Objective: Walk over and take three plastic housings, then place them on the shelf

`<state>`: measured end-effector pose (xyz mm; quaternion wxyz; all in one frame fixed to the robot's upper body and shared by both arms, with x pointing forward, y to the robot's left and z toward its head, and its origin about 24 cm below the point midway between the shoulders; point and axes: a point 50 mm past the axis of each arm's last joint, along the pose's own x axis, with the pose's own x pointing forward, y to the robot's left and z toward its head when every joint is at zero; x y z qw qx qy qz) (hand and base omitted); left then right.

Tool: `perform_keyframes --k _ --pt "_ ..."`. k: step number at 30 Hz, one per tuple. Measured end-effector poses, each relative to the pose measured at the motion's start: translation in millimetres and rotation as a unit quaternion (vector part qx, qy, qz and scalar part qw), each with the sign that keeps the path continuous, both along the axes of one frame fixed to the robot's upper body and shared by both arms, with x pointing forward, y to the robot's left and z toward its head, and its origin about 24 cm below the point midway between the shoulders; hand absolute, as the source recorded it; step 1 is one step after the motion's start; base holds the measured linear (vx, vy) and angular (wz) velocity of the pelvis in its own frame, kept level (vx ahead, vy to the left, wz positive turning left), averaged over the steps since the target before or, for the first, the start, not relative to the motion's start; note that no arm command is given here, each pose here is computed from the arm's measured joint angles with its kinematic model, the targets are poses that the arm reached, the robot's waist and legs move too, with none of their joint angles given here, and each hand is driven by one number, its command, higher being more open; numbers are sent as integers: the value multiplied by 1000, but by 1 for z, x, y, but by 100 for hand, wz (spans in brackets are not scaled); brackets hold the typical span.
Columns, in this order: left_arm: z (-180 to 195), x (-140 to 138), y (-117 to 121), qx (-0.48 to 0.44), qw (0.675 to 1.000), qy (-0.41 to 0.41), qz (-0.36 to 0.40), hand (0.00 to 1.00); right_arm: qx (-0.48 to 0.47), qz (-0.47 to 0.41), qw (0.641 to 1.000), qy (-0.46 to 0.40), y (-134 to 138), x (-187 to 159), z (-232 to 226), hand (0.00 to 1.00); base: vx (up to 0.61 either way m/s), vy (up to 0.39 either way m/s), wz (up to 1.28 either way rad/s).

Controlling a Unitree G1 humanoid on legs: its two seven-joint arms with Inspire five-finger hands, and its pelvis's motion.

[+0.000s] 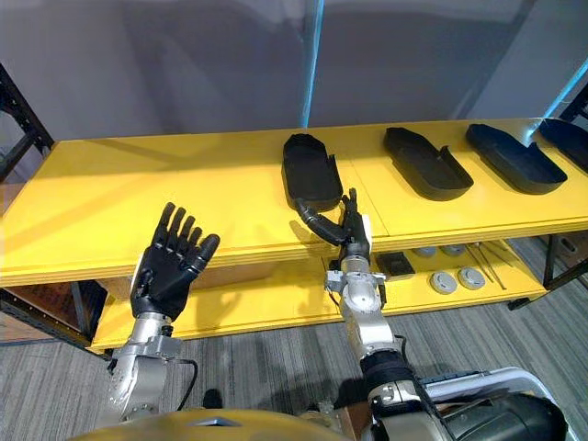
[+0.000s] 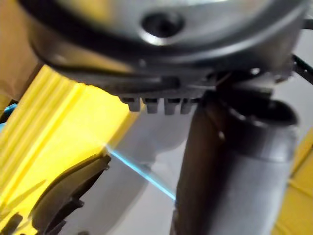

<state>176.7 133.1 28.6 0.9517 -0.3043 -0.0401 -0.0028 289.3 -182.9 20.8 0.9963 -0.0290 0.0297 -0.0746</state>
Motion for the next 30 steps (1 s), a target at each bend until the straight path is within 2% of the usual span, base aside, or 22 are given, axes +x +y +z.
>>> perform_keyframes --k 6,21,25,30 --pt "-2 1 -8 -1 1000 4 -18 100 -22 7 1000 3 2 9 4 100 1 -1 -1" --pt "1 5 -6 7 1000 -9 -25 100 -46 -17 999 -18 3 21 20 100 -2 -3 1" --pt "3 5 -3 34 999 -23 -23 100 -29 -19 997 -71 2 -5 35 100 22 -10 -11" --pt "20 5 10 43 995 -87 17 100 18 -63 985 -161 -7 -65 59 100 58 -11 -36"
